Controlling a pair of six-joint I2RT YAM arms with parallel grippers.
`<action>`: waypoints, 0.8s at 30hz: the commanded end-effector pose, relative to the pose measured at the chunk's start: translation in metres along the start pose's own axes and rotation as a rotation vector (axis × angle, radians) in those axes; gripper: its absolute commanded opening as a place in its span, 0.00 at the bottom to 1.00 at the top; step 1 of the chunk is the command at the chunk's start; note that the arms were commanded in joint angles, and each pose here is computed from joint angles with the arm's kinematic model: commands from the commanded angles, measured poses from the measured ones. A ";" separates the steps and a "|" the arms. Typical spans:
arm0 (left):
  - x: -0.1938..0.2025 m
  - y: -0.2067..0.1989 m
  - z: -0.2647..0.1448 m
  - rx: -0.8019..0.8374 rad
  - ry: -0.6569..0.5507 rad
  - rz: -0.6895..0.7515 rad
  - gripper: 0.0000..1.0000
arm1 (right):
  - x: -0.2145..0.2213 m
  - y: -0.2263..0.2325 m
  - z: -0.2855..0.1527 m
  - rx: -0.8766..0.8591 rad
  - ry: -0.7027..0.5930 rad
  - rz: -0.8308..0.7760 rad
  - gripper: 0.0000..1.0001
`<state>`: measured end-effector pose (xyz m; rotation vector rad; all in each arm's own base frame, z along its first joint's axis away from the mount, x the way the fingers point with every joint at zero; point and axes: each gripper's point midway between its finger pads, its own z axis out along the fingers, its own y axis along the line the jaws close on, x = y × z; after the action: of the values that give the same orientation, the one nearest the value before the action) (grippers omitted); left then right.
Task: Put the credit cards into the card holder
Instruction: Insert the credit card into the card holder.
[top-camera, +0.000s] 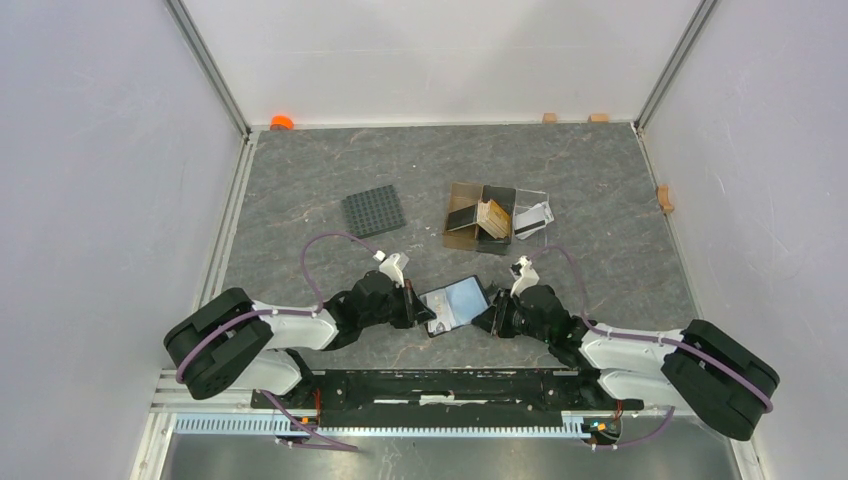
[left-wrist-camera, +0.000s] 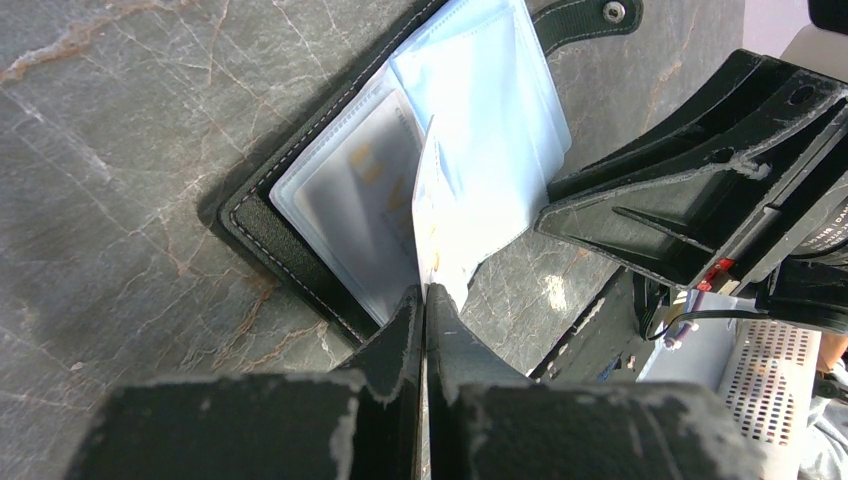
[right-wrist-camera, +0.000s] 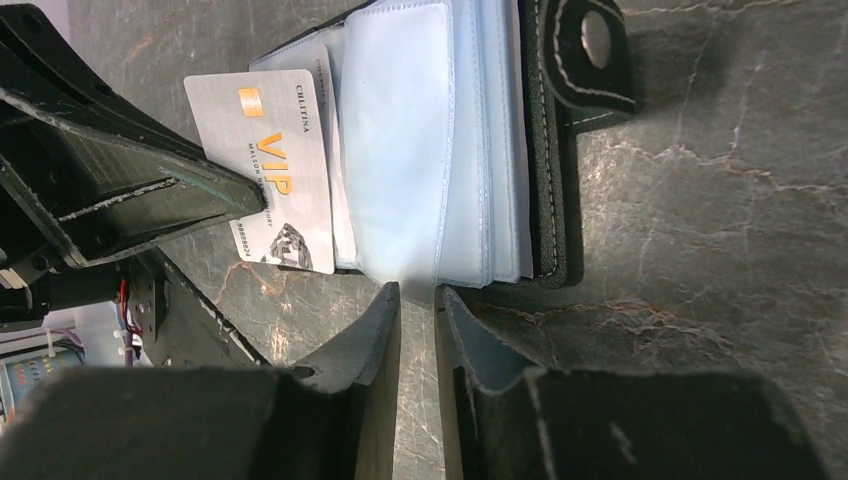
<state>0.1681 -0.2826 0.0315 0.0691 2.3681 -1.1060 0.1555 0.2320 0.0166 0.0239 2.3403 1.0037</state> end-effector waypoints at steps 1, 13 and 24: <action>0.009 0.030 -0.004 -0.108 0.010 0.014 0.02 | -0.012 0.005 0.003 -0.025 -0.054 0.009 0.23; 0.007 0.033 -0.008 -0.118 -0.007 0.010 0.02 | -0.026 -0.014 -0.004 0.070 -0.140 0.003 0.00; 0.005 0.024 -0.015 -0.092 -0.001 0.048 0.02 | -0.040 -0.008 -0.009 0.084 -0.157 -0.091 0.00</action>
<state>0.1641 -0.2739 0.0349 0.0652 2.3666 -1.0862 0.1761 0.2030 0.0197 0.0763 2.2670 0.8154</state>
